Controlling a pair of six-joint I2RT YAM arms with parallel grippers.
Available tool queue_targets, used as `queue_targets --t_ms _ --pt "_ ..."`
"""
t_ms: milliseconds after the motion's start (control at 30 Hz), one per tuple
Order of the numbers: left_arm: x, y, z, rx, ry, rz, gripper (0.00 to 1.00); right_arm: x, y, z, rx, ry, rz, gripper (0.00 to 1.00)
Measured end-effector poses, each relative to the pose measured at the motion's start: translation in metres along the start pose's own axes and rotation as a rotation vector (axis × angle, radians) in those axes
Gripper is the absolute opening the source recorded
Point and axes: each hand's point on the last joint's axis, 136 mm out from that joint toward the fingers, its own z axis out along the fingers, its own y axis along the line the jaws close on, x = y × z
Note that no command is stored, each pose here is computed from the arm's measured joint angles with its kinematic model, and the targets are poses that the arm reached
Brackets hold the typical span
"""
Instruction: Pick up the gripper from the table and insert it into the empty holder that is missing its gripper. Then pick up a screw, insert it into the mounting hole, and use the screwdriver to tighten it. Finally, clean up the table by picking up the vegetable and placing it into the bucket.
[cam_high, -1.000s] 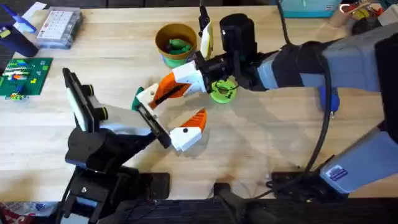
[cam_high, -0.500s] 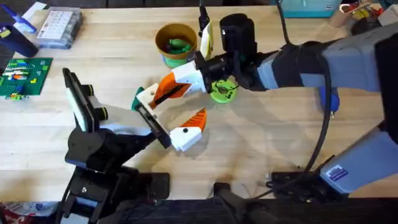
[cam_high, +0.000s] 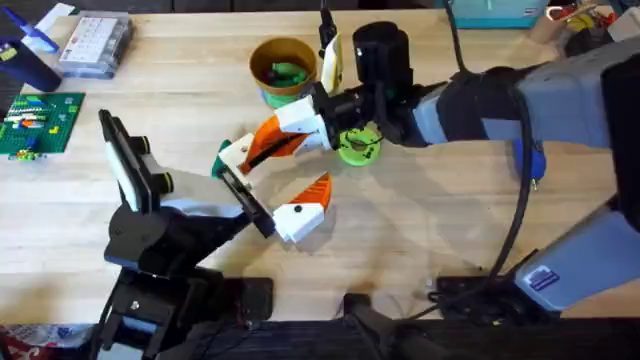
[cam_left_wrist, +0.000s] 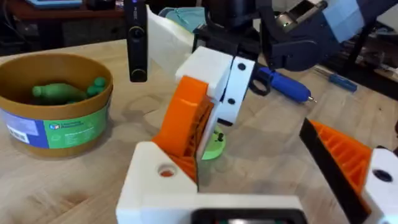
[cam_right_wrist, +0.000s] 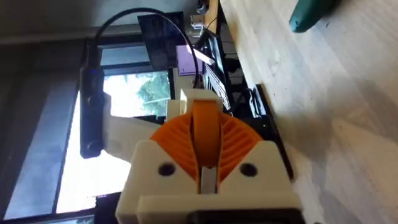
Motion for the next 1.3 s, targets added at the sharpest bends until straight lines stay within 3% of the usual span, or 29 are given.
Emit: queue_targets --t_ms 167,700,833,1067,1200,1300 --pt "0.000 0.001 0.000 -0.003 -0.001 0.008 0.994 0.000 0.002 0.003 -0.004 0.000 -0.020 0.224" --pt "0.000 0.001 0.000 -0.007 -0.002 0.020 0.994 0.000 0.003 0.004 -0.007 0.001 -0.020 0.378" --pt "0.002 -0.012 0.000 0.066 0.012 0.023 0.994 0.002 0.004 0.008 -0.007 0.005 -0.025 0.439" --pt "0.004 -0.018 0.000 0.098 0.018 0.023 0.994 0.004 0.004 0.011 -0.005 0.008 -0.025 0.490" --pt "0.004 -0.018 0.000 0.101 0.018 0.023 0.994 0.001 0.004 0.008 -0.004 -0.002 -0.019 0.649" --pt "0.004 -0.018 0.000 0.101 0.018 0.022 0.994 -0.002 0.004 0.004 -0.004 -0.015 -0.017 0.874"
